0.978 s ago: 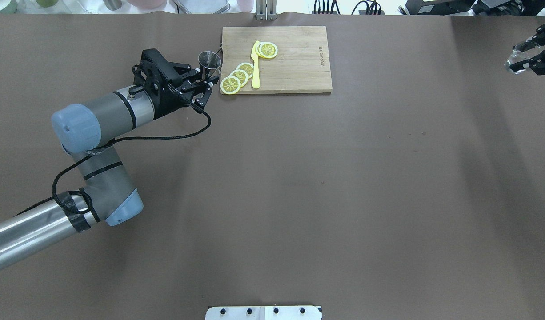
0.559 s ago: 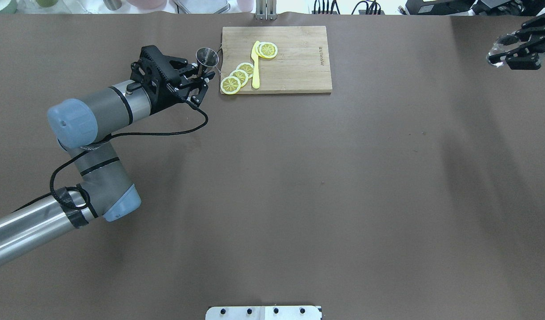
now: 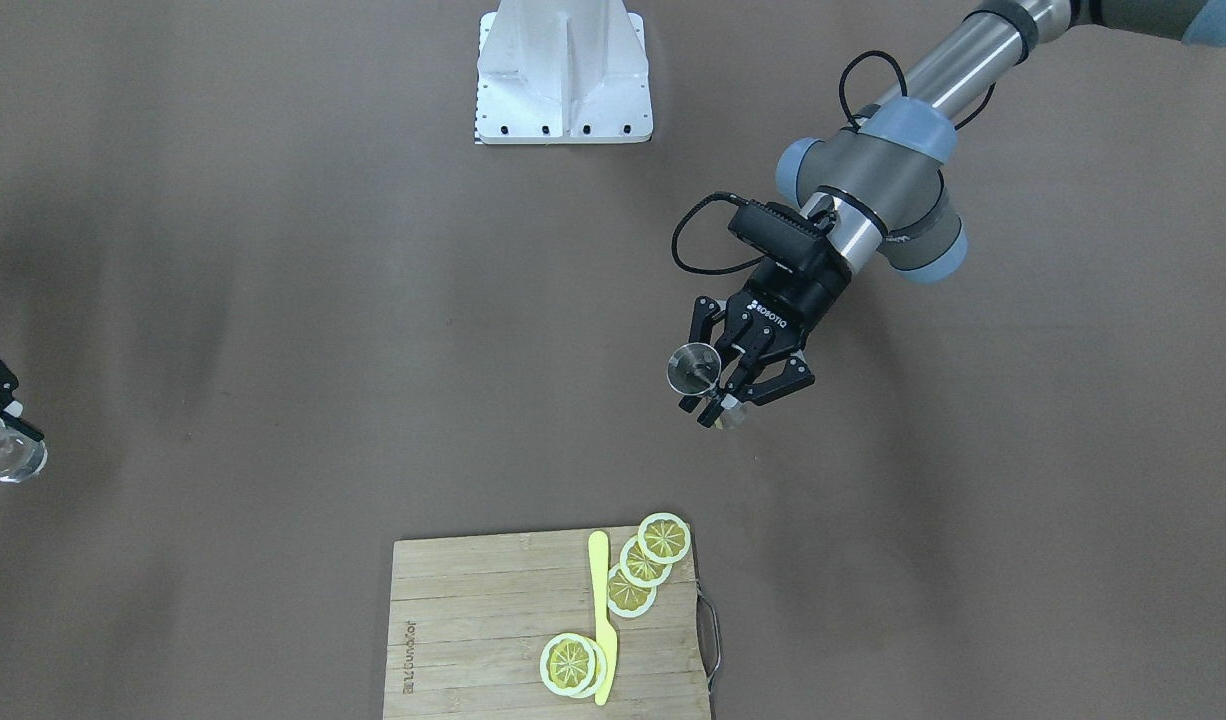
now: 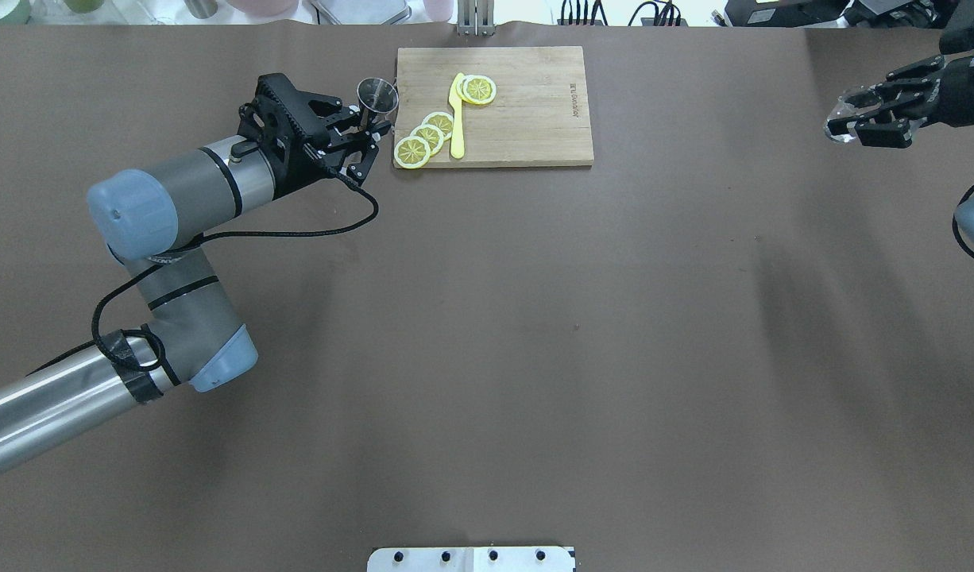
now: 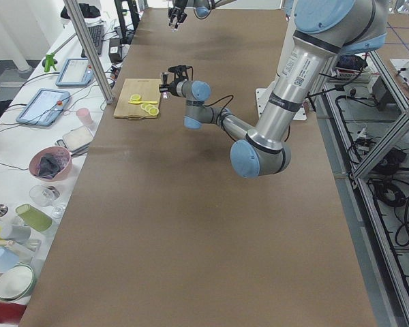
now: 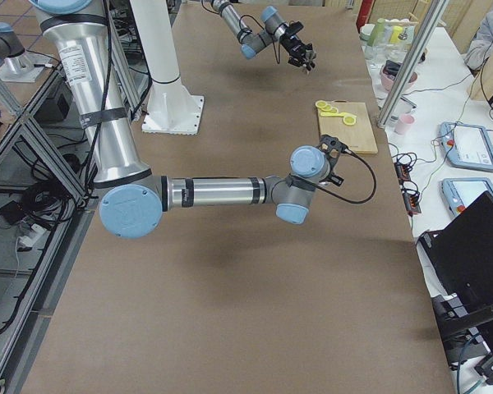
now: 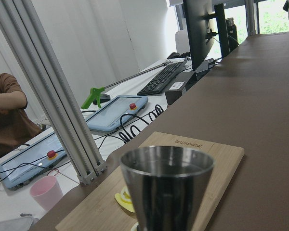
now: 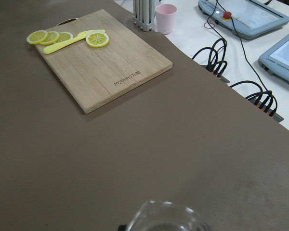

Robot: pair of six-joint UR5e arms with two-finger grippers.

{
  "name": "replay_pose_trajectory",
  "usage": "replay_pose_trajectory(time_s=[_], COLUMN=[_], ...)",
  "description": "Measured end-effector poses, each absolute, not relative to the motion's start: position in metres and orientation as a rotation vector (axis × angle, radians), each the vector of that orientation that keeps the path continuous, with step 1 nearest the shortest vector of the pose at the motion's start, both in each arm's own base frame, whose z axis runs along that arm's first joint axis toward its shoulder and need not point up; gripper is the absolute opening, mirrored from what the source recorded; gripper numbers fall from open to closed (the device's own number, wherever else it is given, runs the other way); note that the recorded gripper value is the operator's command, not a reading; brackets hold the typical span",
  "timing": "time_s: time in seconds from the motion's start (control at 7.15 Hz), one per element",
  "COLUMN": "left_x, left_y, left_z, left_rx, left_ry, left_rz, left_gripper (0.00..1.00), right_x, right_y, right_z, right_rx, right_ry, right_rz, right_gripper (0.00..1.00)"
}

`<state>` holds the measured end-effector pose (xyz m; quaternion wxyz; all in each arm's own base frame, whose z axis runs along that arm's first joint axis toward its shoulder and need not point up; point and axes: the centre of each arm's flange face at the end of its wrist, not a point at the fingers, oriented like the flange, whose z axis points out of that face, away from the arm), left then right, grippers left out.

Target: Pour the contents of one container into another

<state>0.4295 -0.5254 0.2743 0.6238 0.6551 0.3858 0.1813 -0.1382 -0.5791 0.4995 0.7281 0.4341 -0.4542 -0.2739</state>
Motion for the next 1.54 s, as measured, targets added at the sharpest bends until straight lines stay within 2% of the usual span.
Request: replay_pose_trajectory(time_s=[0.7, 1.12, 1.26, 1.54], left_x=[0.423, 0.417, 0.407, 0.415], left_y=[-0.511, -0.503, -0.495, -0.443], left_z=[0.265, 0.276, 0.279, 0.283], left_rx=[1.517, 1.413, 1.403, 1.406], left_ry=[0.915, 1.03, 1.013, 0.922], left_rz=[0.404, 0.274, 0.208, 0.083], left_gripper=[0.0, 0.0, 0.0, 0.0], right_x=[-0.156, -0.157, -0.163, -0.177], right_y=[-0.514, -0.466, -0.461, -0.467], right_z=[0.557, 0.583, 0.586, 0.587], right_rx=[0.936, 0.951, 0.967, 0.999], right_ry=[-1.053, -1.04, -1.021, -0.981], right_rz=[-0.575, -0.582, -0.577, -0.553], right_gripper=[0.0, 0.0, 0.0, 0.0])
